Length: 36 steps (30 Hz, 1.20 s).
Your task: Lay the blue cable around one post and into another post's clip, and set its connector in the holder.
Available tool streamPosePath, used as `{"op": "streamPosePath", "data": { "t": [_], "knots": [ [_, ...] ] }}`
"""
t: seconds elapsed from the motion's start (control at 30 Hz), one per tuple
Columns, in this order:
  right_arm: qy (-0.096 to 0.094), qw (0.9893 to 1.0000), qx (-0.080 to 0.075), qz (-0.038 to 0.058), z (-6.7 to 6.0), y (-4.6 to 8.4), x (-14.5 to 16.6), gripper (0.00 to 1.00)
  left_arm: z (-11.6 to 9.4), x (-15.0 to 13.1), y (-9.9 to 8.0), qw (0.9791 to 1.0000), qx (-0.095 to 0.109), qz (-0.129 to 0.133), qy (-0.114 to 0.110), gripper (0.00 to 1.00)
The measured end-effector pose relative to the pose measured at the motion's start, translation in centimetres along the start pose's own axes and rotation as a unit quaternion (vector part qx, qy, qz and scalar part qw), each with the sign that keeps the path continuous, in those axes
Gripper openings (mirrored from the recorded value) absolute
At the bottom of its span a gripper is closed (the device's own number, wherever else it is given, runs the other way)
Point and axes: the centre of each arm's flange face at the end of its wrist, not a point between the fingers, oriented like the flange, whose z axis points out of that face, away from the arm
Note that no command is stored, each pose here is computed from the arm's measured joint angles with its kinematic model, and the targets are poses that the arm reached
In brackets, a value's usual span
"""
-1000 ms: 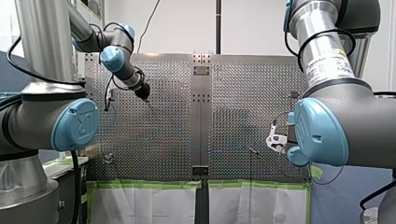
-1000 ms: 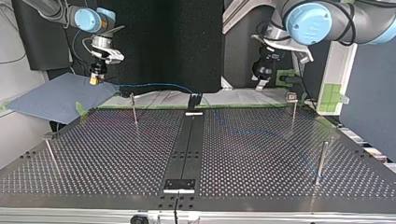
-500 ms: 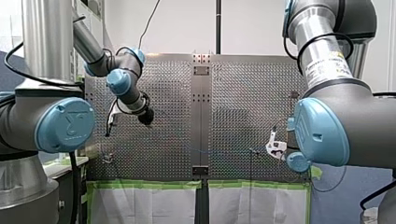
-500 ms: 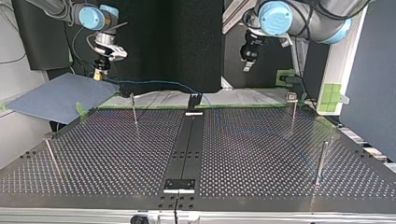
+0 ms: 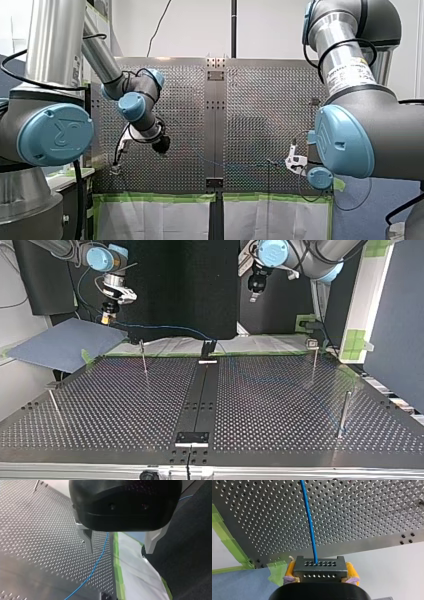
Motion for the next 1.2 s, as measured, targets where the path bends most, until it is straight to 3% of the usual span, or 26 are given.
{"op": "streamPosePath", "data": {
  "t": [0.23, 0.53, 0.9, 1.2],
  "knots": [
    [0.01, 0.9999, 0.001, -0.0039, 0.3, 0.1, 0.2, 0.0, 0.8, 1.7, -1.8, 0.9996, 0.022, 0.016, 0.0, 0.99],
    [0.007, 0.9999, 0.013, -0.0034, 0.4, -0.2, 0.0, 0.0, 2.6, 2.3, -4.9, 0.998, 0.042, 0.037, -0.027, 0.99],
    [-0.012, 0.9998, 0.018, -0.0041, 0.5, -0.2, -0.6, 0.0, 4.7, 2.2, -8.9, 0.9935, 0.076, 0.056, -0.062, 0.99],
    [-0.039, 0.9991, 0.016, -0.0092, 0.4, 0.1, -2.8, 0.0, 6.3, 2.4, -12.8, 0.9878, 0.1, 0.067, -0.099, 0.99]
  ]
}}
